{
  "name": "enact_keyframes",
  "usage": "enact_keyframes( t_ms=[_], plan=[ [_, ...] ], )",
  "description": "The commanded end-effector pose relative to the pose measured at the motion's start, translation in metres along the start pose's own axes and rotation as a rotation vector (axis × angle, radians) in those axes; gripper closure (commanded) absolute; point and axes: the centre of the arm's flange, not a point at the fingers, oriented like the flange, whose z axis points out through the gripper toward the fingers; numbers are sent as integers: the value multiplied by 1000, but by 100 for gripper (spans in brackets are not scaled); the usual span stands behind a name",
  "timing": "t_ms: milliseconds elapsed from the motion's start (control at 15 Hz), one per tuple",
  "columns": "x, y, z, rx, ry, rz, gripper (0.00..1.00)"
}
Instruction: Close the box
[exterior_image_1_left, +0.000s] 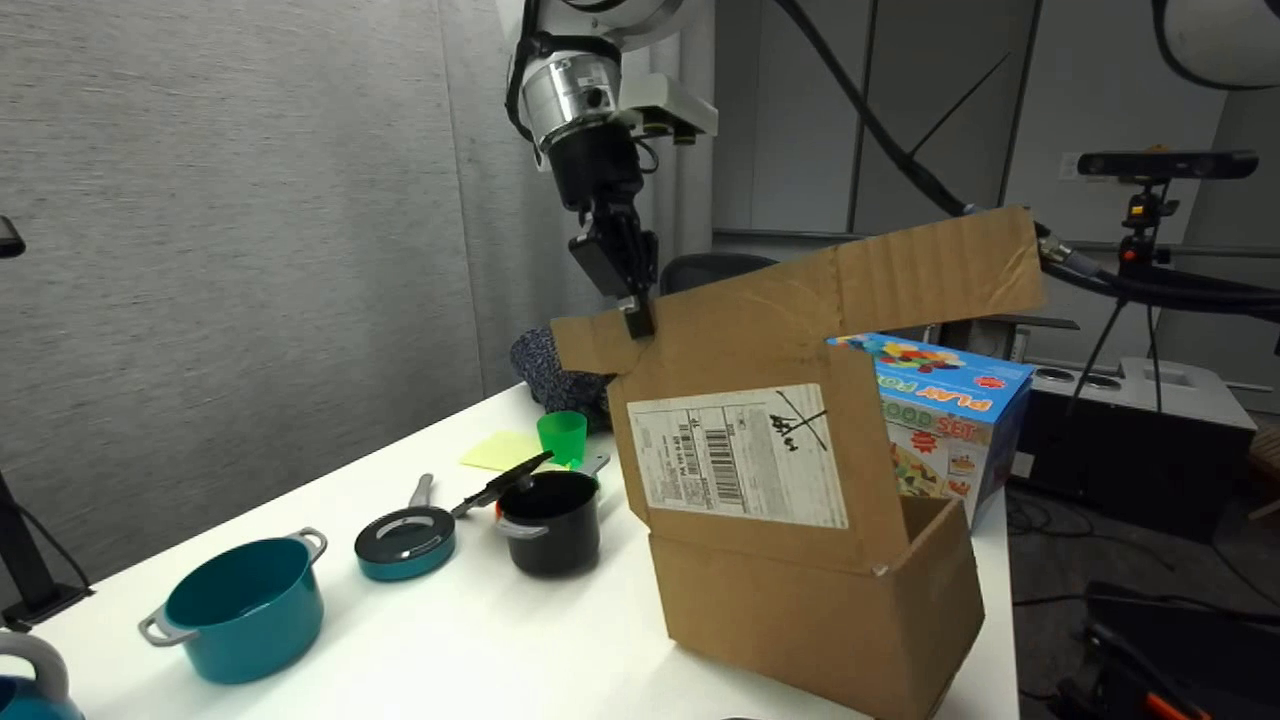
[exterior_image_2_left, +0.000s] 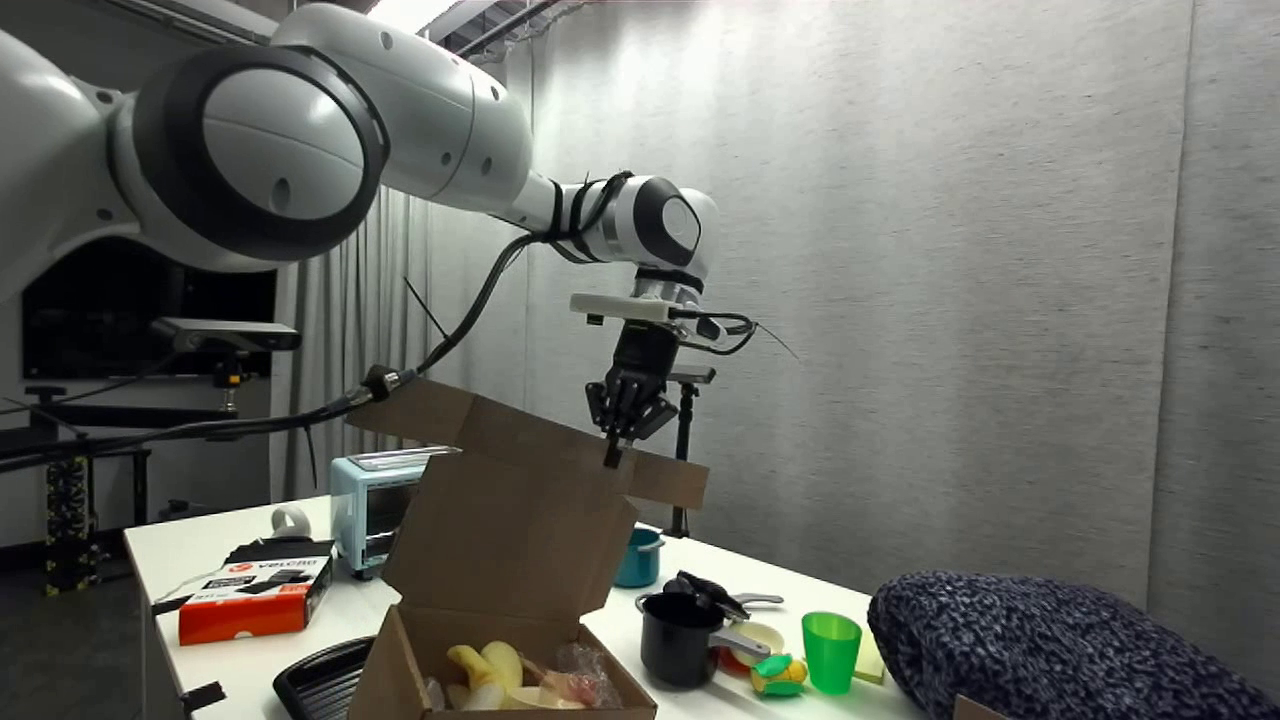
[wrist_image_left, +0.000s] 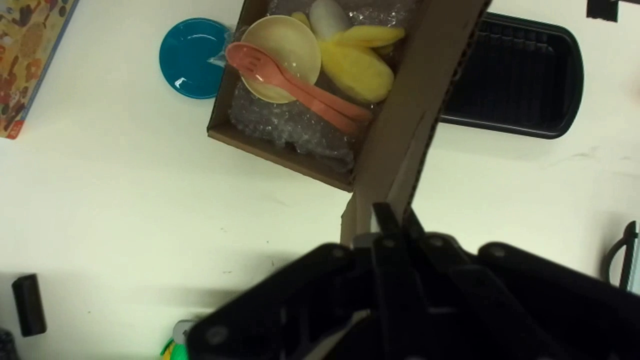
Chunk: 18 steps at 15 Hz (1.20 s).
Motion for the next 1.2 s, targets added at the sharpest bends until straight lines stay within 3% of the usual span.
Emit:
enact_keyframes(
  t_ms=[0, 200, 733, 1000, 1133],
  plan=[
    [-11, -7, 10, -17, -23, -107, 99],
    [-15, -1, 22, -95, -66, -198, 99],
    [-27, 26, 32, -166, -87, -304, 99],
    [-25, 32, 32, -174, 6, -295, 99],
    [-22, 36, 29, -209, 134, -254, 99]
  ],
)
